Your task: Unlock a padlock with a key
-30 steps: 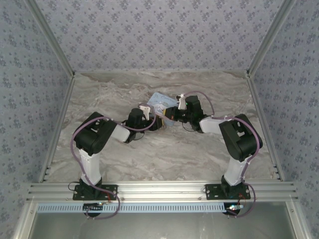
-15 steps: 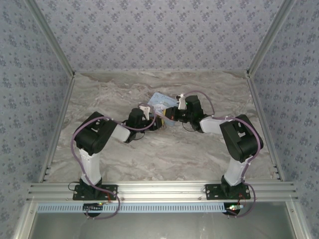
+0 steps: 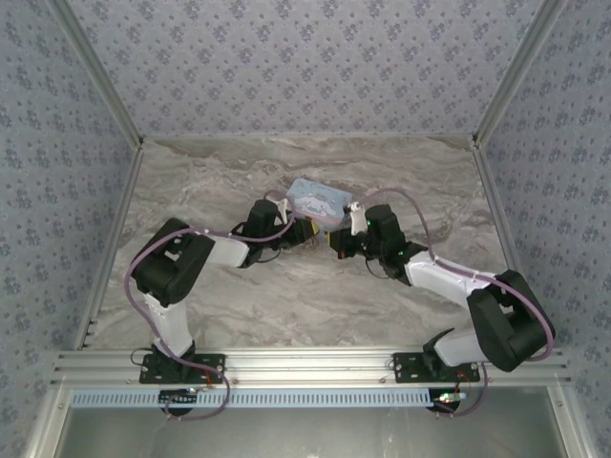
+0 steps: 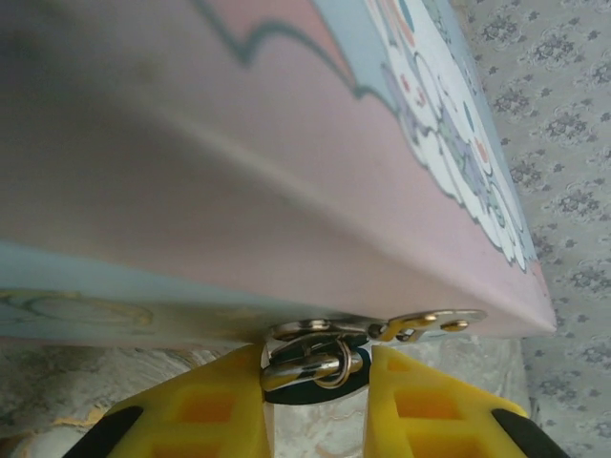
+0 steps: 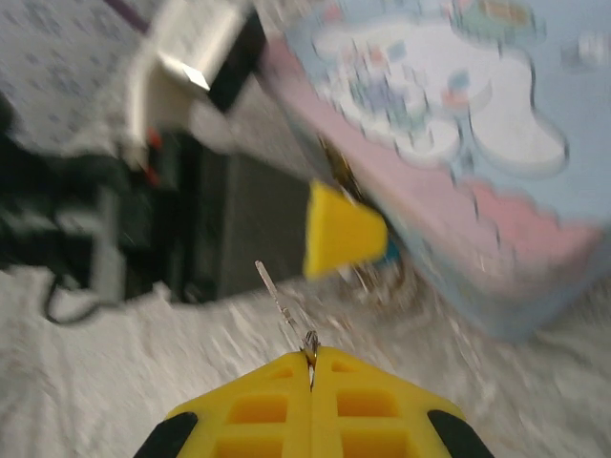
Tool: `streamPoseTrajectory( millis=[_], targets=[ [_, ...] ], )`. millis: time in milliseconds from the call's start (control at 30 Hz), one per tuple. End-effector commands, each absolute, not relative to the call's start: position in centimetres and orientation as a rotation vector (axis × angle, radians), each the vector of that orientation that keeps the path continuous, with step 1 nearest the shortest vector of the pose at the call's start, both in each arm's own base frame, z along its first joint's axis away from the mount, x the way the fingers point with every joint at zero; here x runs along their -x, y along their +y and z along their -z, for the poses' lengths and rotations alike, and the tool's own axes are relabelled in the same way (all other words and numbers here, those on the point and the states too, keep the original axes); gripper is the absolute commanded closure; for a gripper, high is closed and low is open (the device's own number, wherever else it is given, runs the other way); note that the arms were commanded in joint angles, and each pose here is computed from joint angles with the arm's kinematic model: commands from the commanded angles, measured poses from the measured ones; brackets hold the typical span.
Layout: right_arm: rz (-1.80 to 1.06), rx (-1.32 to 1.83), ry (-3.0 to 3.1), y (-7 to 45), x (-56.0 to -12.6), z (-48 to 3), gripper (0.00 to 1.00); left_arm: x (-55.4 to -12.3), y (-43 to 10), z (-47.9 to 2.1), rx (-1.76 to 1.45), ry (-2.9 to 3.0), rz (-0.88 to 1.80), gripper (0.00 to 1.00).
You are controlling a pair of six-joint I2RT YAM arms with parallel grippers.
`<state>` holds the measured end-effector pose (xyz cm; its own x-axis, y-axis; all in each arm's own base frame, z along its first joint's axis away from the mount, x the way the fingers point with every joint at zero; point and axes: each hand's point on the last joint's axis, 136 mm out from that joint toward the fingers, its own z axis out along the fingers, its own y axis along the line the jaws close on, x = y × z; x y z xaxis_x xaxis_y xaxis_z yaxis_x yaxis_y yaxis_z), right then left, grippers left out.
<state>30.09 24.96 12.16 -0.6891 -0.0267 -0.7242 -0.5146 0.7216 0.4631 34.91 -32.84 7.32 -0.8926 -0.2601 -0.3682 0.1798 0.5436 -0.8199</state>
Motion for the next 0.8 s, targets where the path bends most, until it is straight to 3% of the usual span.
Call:
streamPoseTrajectory(
  millis=[0, 267, 767],
  targets=[
    [-0.709, 0.457, 2.229, 23.8, -29.5, -10.1, 0.99, -34.9, -34.4, -11.2, 0.072, 2.276, 1.432, 0.81],
    [-0.645, 0.460, 2.216, 23.7, -29.8, -7.7, 0.99, -34.4, -34.8, -12.2, 0.126, 2.304, 1.474, 0.81],
    [-0.580, 0.477, 2.147, 23.3, -31.0, -7.8, 0.99, -33.9, -35.5, -12.8, 0.133, 2.332, 1.494, 0.82]
  ],
)
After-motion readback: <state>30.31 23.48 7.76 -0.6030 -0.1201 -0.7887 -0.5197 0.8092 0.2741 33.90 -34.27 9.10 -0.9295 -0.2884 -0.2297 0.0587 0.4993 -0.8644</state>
